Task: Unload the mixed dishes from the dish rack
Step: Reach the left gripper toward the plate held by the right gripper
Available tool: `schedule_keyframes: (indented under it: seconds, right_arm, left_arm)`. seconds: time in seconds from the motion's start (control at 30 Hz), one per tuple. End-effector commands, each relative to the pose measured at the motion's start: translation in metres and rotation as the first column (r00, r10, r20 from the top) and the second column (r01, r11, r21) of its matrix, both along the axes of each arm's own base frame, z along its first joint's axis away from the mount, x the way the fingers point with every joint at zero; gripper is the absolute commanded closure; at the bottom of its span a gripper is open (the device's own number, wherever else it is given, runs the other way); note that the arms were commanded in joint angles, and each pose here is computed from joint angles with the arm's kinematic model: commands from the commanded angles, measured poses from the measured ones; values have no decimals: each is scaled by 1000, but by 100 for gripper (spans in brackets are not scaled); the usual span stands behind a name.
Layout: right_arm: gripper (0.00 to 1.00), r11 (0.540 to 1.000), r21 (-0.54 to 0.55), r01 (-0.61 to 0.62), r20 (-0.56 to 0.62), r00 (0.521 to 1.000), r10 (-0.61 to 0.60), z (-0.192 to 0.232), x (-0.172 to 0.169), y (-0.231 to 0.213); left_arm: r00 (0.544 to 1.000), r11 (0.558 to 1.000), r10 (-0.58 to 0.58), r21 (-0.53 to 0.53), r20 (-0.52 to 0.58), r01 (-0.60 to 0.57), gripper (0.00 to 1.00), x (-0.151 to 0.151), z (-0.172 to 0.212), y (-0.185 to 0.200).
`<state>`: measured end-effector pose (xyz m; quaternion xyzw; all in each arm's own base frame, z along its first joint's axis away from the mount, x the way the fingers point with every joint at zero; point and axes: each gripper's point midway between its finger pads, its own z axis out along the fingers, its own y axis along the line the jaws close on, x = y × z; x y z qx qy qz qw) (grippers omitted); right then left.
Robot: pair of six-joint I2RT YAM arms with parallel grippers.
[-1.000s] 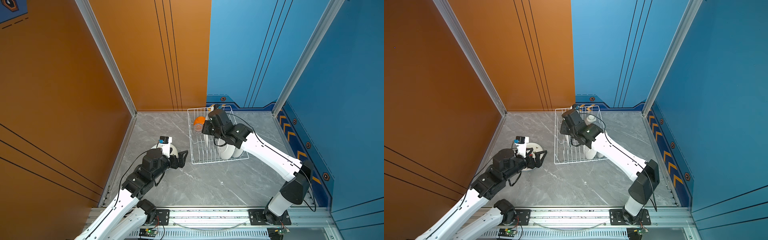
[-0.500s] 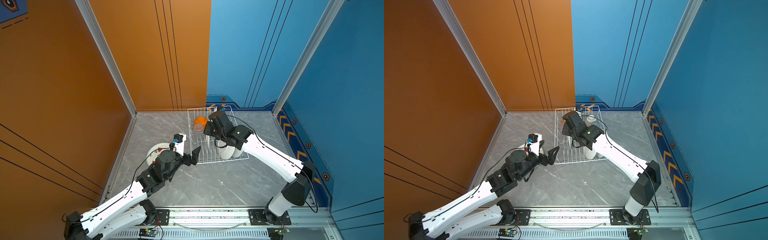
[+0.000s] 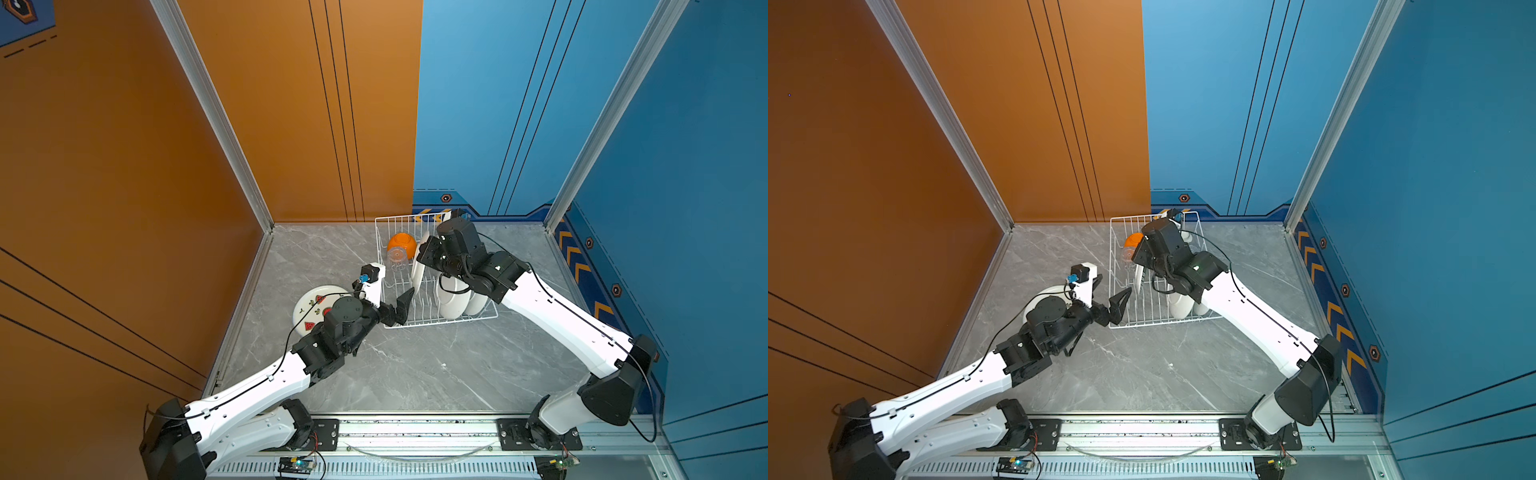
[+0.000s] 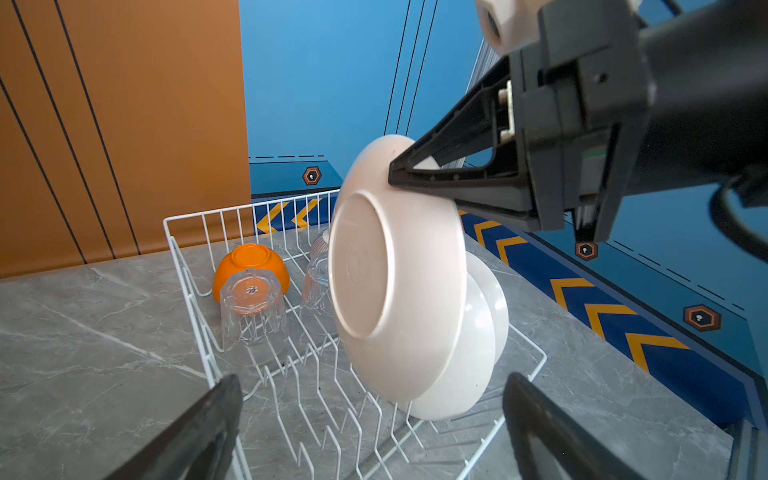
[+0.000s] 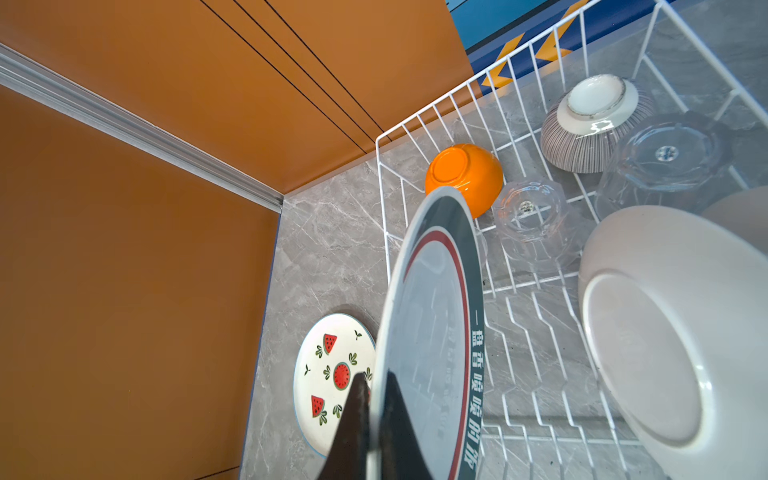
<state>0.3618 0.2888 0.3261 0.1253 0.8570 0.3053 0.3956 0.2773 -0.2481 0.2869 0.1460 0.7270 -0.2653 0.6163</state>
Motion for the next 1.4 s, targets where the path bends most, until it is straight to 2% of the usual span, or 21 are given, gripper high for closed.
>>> schedule_keyframes:
  seconds: [0.0, 0.67, 0.87, 0.97, 1.13, 1.37]
  right_arm:
    - [100, 995, 103, -5, 25, 1000, 2, 21, 0, 1]
    - [100, 986, 167, 23, 19, 999, -27, 25, -9, -14]
    - [100, 982, 185, 18, 8, 1000, -20, 22, -10, -11]
    - [100, 980, 200, 20, 4, 1000, -21, 21, -9, -10]
    - [100, 975, 220, 17, -10, 1000, -15, 19, -10, -8]
    - [100, 965, 260, 27, -35, 999, -18, 17, -11, -5]
  left_arm:
    - [997, 998, -65, 1, 31, 65, 2, -4, 0, -15]
    - [999, 998, -13, 57, 33, 11, 1, 20, -16, -32]
    - [998, 997, 27, 73, 59, -31, 25, 22, -12, -25]
    - [997, 996, 18, 91, 73, -25, 41, 21, -11, -26]
    - [995, 992, 17, 125, 102, -30, 46, 20, -10, -30]
    - [986, 982, 50, 173, 158, -77, 47, 21, -3, -34]
